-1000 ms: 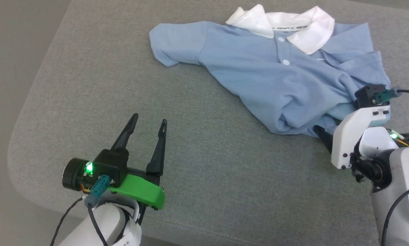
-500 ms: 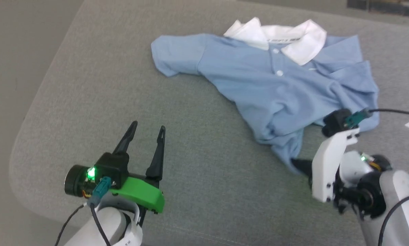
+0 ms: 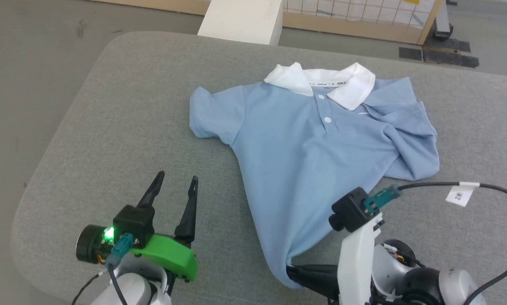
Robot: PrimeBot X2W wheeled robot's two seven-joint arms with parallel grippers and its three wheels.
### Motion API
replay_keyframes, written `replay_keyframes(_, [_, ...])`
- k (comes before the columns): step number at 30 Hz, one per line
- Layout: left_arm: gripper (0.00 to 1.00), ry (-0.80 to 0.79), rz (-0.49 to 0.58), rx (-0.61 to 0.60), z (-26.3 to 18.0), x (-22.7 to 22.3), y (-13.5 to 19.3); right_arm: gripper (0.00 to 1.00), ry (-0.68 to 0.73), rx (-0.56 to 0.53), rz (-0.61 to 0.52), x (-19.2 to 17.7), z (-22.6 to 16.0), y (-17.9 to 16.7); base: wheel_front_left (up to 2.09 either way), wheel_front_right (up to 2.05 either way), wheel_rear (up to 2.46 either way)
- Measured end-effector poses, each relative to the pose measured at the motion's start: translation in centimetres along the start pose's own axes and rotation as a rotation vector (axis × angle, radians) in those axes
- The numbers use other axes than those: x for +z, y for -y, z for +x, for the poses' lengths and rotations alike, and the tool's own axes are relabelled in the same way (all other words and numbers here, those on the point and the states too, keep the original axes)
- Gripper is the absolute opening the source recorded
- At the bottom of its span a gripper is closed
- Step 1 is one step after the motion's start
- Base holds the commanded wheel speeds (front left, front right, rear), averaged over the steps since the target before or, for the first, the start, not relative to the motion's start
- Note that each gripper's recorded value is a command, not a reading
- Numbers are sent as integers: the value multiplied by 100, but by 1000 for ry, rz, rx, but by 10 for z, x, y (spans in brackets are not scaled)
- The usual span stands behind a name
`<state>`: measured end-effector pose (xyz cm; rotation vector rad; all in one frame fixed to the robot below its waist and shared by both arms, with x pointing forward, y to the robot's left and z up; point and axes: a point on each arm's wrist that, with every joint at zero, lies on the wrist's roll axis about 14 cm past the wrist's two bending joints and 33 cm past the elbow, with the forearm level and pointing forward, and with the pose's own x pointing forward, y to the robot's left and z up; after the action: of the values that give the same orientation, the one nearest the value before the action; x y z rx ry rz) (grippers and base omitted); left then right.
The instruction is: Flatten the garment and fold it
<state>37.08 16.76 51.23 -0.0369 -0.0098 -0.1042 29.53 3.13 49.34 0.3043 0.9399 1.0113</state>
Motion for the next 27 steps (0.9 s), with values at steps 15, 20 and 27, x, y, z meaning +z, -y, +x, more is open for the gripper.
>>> replay_keyframes(15, [100,-8,-35,-3,9,-4,7,100,162,-705,-262,66,-70,175,0,0,0])
replay_keyframes(20, [100,-9,-48,-6,19,-5,9,100,69,-795,-247,68,-77,218,0,0,0])
replay_keyframes(27, [100,-48,-67,23,26,-21,3,100,-7,-876,-212,77,-78,270,0,0,0])
